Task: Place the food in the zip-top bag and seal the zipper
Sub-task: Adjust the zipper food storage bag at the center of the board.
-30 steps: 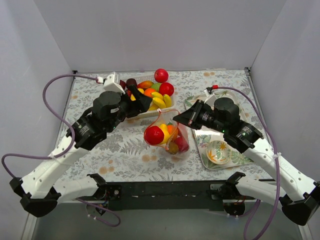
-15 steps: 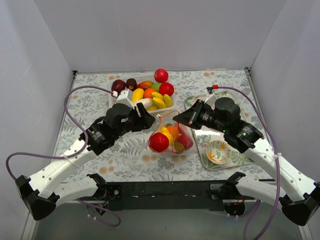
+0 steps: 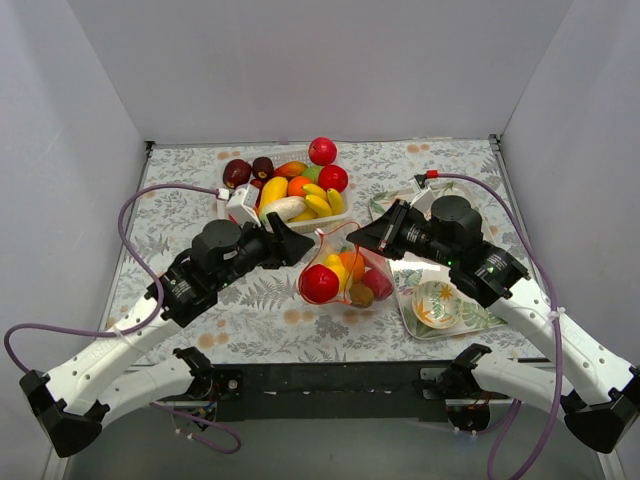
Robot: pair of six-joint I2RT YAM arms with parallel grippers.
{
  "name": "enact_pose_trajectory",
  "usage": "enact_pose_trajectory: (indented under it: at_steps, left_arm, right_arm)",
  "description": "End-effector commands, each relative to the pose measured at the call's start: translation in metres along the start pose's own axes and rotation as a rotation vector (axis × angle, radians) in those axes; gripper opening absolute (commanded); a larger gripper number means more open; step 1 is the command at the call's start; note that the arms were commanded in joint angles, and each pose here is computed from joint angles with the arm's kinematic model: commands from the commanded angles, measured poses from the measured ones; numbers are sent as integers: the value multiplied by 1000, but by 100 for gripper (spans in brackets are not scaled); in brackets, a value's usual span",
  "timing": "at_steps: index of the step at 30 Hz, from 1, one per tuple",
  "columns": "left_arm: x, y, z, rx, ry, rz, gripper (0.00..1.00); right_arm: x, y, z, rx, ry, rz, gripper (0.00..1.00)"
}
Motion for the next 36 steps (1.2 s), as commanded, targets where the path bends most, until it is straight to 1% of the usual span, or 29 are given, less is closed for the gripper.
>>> enact_pose_trajectory:
  at_steps: [1, 7, 15, 16, 17, 21, 31, 35, 36]
  left_arm:
    - [-1, -2, -6, -42, -56, 16, 55]
    - [-17, -11, 3, -84, -19, 60, 52]
    - [-16, -15, 3, -90, -25, 62, 52]
    - [-15, -15, 4, -88, -23, 59, 53]
    - [-12, -12, 3, -85, -27, 46, 58]
    - [-2, -8, -1, -79, -49, 21, 62]
    - [-7, -25, -2, -102, -88, 101, 60]
    - [-10, -28, 2, -119, -55, 114, 58]
    - [-11, -28, 4, -120, -42, 113, 56]
  right_arm:
    - [4, 10, 19, 23, 74, -42, 1]
    - [4, 9, 17, 22, 70, -43, 1]
    - [3, 8, 13, 20, 61, -41, 1]
    - [2, 7, 12, 20, 61, -39, 1]
    - [3, 7, 12, 22, 63, -38, 1]
    - [2, 7, 12, 19, 63, -38, 1]
    - [-1, 7, 10, 16, 58, -35, 1]
    - [-1, 7, 11, 16, 60, -36, 1]
    - [-1, 7, 10, 15, 57, -36, 1]
Point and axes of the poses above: each gripper's point midway between its finger pads, its own x axis back along the fingers, its own z axis along the line the jaws close on, y = z × x, the point moved 4 cm from there along x, back along the fingers
